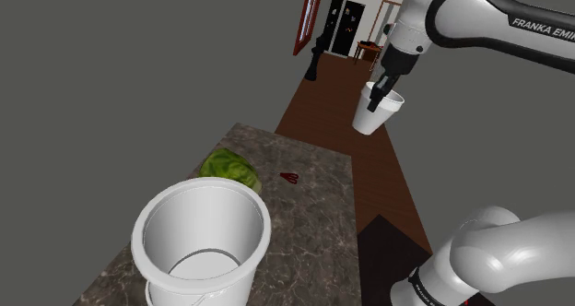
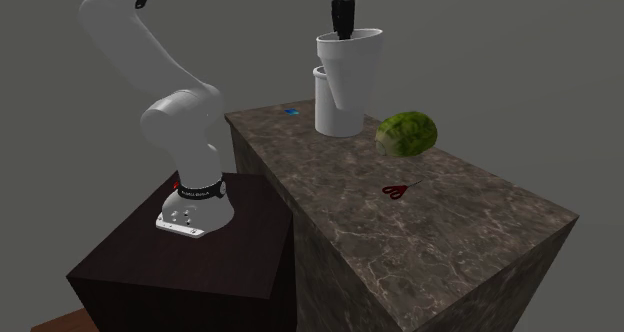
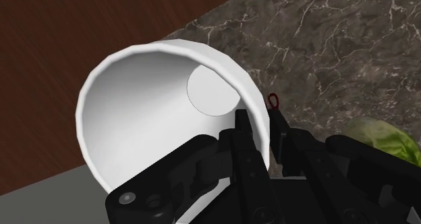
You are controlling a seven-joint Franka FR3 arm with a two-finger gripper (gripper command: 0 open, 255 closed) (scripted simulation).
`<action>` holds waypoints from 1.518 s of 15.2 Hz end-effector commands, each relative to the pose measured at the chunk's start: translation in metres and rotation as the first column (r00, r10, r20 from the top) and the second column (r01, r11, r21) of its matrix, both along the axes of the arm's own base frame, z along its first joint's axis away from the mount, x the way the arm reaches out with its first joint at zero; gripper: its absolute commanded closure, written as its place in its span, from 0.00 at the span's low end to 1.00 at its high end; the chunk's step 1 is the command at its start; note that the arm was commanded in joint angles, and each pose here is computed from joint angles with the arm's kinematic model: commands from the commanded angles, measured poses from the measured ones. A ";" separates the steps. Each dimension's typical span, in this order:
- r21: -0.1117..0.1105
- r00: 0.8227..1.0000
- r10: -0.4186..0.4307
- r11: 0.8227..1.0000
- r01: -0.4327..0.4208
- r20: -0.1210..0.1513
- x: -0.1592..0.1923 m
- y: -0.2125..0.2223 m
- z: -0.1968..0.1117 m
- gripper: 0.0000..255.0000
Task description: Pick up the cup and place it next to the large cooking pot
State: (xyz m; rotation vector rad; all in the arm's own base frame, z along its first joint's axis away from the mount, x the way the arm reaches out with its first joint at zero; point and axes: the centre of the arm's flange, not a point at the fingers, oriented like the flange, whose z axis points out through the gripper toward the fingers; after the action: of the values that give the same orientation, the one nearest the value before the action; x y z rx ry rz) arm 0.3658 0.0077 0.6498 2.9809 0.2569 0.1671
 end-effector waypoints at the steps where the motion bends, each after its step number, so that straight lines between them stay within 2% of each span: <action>1: 0.000 1.000 0.000 1.000 0.000 0.000 0.000 0.001 0.011 1.00; 5: 0.000 1.000 0.000 1.000 0.000 0.000 0.000 0.001 0.031 1.00; 23: 0.000 1.000 0.000 1.000 0.000 0.000 0.022 0.237 0.032 1.00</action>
State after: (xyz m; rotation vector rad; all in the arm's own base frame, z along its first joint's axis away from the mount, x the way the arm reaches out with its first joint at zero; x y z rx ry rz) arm 0.3885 0.2301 0.6839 2.9797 0.2590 0.1661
